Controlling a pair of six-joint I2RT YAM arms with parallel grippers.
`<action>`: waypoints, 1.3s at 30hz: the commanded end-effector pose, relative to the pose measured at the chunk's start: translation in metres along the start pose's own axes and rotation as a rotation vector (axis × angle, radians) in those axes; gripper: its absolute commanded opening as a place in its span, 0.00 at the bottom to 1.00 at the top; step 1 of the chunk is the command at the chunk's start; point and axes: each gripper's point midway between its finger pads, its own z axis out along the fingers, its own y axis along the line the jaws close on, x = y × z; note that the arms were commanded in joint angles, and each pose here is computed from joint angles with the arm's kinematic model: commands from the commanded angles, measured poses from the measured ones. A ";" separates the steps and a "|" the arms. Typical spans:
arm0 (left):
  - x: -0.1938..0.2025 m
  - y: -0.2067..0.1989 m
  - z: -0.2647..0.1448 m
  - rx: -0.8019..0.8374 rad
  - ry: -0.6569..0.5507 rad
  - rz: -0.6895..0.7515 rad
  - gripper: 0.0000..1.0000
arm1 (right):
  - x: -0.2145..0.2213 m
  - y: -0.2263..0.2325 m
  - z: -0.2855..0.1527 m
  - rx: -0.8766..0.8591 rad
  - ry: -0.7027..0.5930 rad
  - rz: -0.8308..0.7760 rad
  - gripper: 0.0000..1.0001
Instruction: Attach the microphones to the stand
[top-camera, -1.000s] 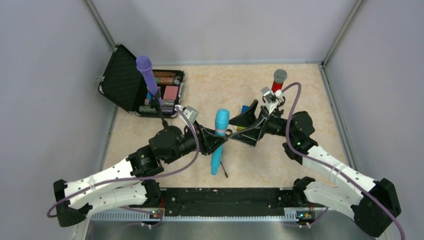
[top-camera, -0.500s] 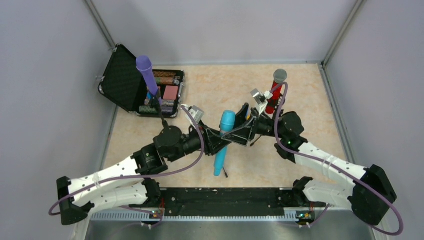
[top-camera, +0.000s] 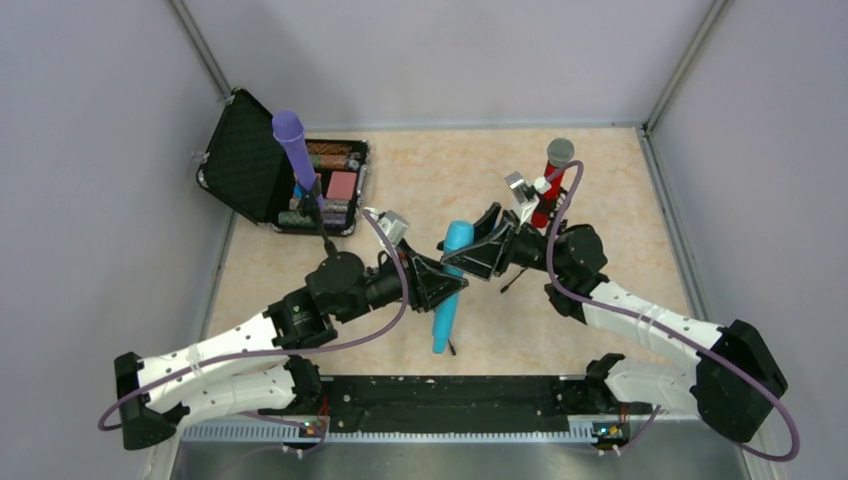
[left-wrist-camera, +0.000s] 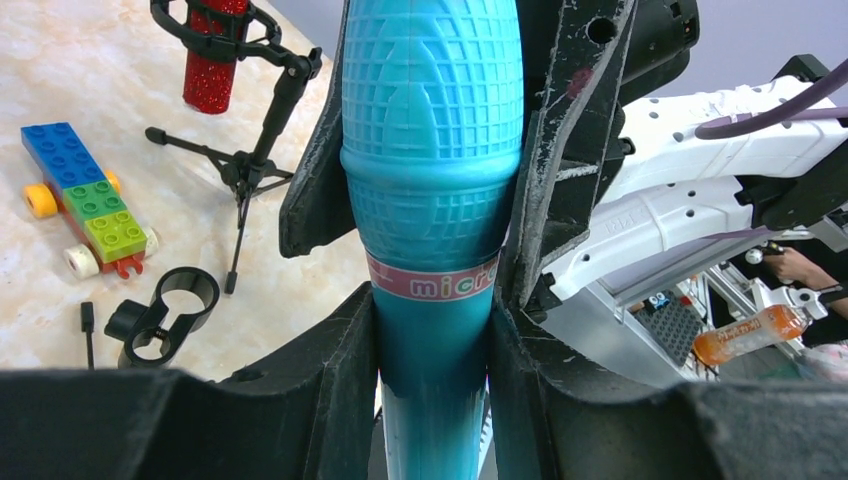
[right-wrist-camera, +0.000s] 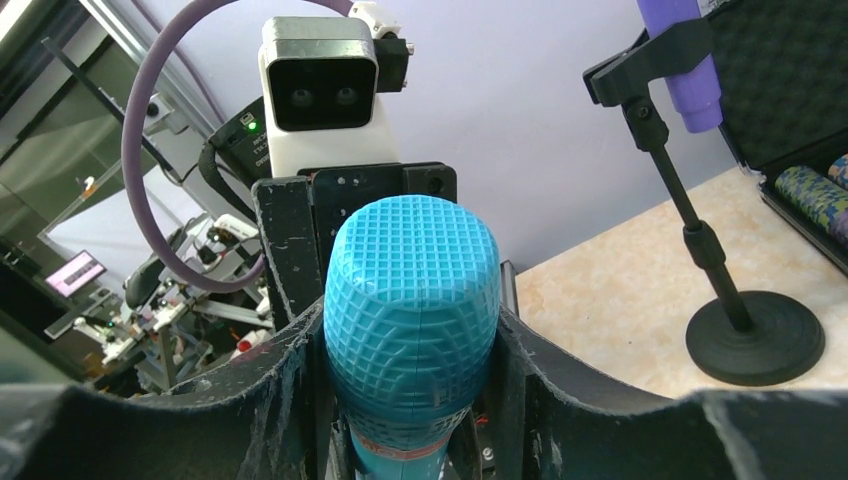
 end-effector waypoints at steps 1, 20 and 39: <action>-0.024 -0.013 -0.002 0.039 -0.083 -0.011 0.00 | -0.011 0.017 0.004 -0.065 -0.040 -0.056 0.11; -0.003 0.079 -0.027 -0.433 -0.057 -0.010 0.79 | -0.044 -0.027 -0.029 0.342 -0.129 -0.405 0.00; 0.005 0.111 -0.066 -0.598 -0.060 0.027 0.81 | -0.107 0.010 -0.041 0.411 -0.259 -0.654 0.00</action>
